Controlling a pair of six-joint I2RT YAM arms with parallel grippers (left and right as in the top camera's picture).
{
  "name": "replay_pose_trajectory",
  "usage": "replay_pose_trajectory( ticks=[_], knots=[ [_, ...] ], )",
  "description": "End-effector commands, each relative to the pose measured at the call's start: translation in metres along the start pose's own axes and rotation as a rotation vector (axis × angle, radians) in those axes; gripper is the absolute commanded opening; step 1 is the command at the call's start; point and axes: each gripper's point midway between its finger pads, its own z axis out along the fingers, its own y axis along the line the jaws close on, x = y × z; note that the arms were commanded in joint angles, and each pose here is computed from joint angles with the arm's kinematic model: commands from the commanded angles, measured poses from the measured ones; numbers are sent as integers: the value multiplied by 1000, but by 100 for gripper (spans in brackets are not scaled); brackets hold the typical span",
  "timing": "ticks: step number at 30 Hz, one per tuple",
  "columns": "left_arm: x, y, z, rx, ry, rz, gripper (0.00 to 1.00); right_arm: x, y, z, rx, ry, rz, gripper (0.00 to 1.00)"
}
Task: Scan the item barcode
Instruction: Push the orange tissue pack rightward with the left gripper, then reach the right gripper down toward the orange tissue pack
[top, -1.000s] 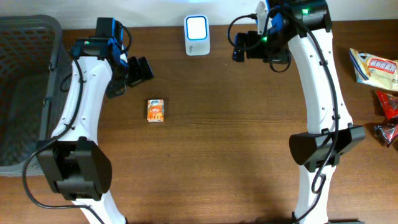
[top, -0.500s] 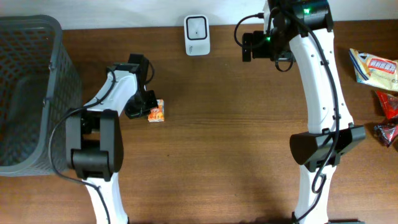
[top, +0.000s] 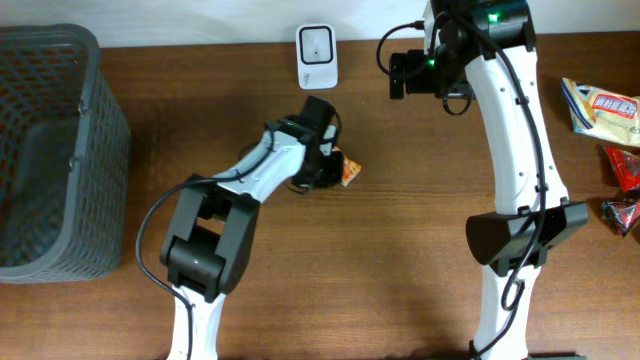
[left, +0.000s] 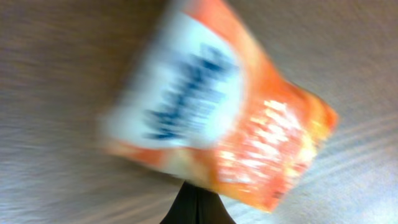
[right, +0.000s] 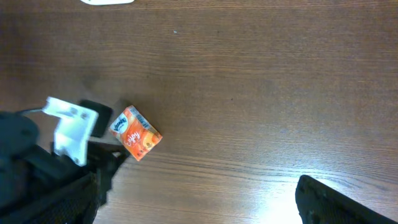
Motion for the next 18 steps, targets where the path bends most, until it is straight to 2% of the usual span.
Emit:
replay_pose_trajectory(
  ticks=[1, 4, 5, 6, 8, 9, 14, 15, 16, 17, 18],
  knots=[
    [-16, -9, -25, -40, -23, 33, 0, -1, -4, 2, 14, 1, -4, 99],
    [-48, 44, -104, -313, -108, -44, 0, -1, -4, 2, 14, 1, -4, 99],
    [-55, 73, -132, -424, -134, -96, 2, -1, -4, 2, 14, 1, -4, 99],
    [-58, 97, -144, -476, -148, -149, 38, -1, -4, 2, 14, 1, -4, 99],
    [-58, 127, -149, -484, -137, -216, 91, -1, -4, 2, 14, 1, -4, 99],
    [-58, 142, -152, -490, -135, -248, 99, -1, -4, 2, 14, 1, -4, 99],
    [-58, 147, -154, -493, -136, -261, 99, -7, 7, 2, -43, -19, -5, 99],
    [-58, 147, -154, -493, -136, -260, 99, 2, 23, 4, -135, 24, -8, 99],
    [-58, 147, -154, -493, -136, -260, 99, 14, 41, 15, -201, 78, -113, 99],
    [-58, 147, -154, -493, -136, -260, 99, 28, 49, 30, -203, 130, -216, 82],
    [-58, 147, -154, -493, -136, -260, 99, 48, 57, 51, -206, 212, -282, 77]
  ],
)
